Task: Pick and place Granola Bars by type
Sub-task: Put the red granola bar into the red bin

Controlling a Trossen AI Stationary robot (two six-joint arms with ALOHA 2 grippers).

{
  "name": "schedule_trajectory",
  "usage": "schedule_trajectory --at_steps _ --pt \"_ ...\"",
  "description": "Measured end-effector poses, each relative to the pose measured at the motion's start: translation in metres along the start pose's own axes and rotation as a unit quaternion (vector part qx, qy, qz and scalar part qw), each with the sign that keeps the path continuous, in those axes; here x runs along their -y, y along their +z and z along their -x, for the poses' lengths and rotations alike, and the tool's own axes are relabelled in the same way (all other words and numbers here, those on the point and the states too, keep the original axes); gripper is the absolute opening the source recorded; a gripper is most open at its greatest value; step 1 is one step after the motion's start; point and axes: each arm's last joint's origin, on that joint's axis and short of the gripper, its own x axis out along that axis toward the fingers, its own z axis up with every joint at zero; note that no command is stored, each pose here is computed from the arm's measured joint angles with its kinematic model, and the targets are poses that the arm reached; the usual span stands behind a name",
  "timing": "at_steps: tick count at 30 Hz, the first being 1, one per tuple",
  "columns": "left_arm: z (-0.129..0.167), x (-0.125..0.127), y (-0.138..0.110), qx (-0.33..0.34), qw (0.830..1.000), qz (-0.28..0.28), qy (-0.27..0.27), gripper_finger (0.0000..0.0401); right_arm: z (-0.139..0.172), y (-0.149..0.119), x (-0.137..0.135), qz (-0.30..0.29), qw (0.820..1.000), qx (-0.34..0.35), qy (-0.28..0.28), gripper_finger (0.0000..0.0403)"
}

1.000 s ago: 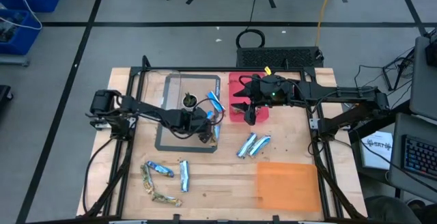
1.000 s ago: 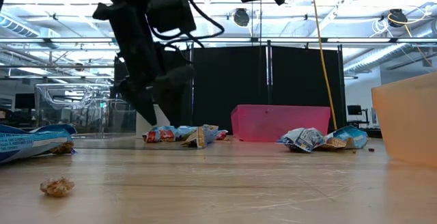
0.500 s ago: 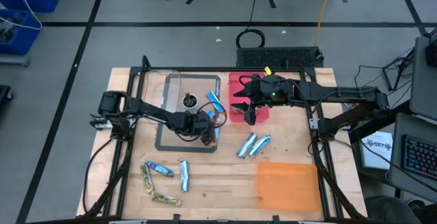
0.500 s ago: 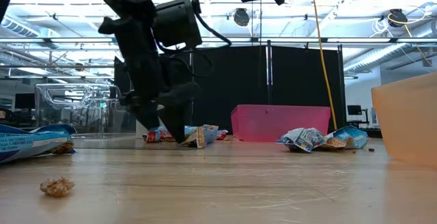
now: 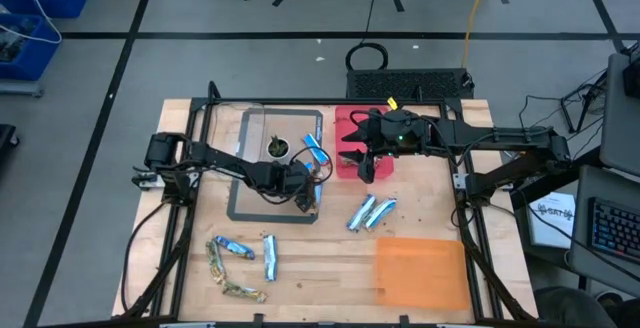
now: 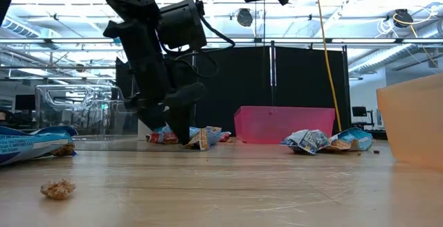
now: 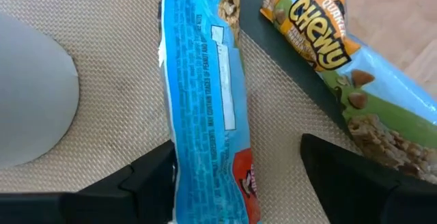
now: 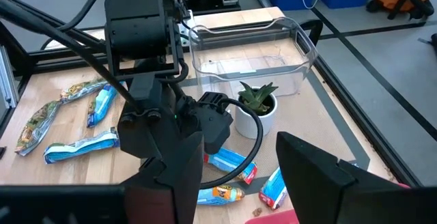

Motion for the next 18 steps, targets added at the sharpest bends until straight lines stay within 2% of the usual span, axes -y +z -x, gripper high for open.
schedule_trajectory --at_steps 11,18 --pt "-0.0004 -0.0001 -0.0003 -0.011 1.0 0.001 -0.011 0.0175 0.0 0.0 0.0 0.0 1.0 0.0 0.0 0.0178" --pt "0.0 0.0006 -0.001 -0.027 0.999 -0.007 -0.028 0.0083 0.0 0.0 0.0001 0.0 1.0 0.0 0.0 0.0178"
